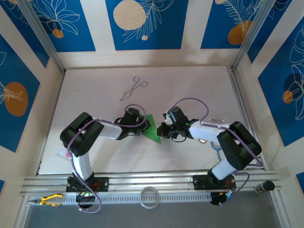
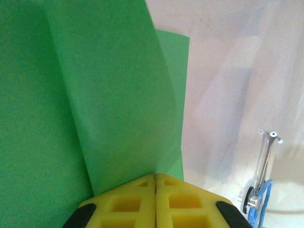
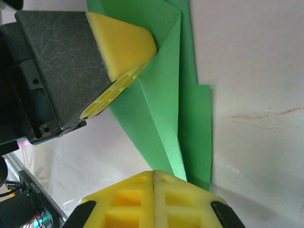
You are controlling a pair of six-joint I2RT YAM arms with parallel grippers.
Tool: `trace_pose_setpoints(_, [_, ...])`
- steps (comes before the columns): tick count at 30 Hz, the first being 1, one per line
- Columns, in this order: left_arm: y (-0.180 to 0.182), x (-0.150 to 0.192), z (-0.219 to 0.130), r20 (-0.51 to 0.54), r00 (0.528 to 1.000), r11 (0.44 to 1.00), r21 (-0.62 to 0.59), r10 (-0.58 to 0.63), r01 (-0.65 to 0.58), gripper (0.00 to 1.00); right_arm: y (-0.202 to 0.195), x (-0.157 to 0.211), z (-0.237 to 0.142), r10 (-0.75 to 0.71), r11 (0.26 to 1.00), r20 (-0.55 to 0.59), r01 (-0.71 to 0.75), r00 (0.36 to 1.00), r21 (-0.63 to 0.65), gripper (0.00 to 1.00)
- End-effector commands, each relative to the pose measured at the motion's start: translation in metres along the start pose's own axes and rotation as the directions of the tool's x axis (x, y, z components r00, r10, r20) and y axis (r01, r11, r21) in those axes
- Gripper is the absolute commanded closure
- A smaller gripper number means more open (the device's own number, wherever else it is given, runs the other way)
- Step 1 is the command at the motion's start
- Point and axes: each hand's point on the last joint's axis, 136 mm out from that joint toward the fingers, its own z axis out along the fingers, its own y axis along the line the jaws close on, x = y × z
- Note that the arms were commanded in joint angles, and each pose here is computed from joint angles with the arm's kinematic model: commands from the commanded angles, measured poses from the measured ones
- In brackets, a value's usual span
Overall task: Fold a paper plane with a square sheet of paper (pick it up from the middle)
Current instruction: Fourth fold the wing at the center of the table.
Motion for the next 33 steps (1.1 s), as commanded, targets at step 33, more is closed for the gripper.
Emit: trace_pose_setpoints(33, [0.019, 0.007, -0.002, -0.040, 0.999, 0.996, -0.081, 0.021, -0.024, 0.90, -0.023, 0.006, 0.038, 0.058, 0.996, -0.098, -0.051, 0.993, 0.078, 1.00])
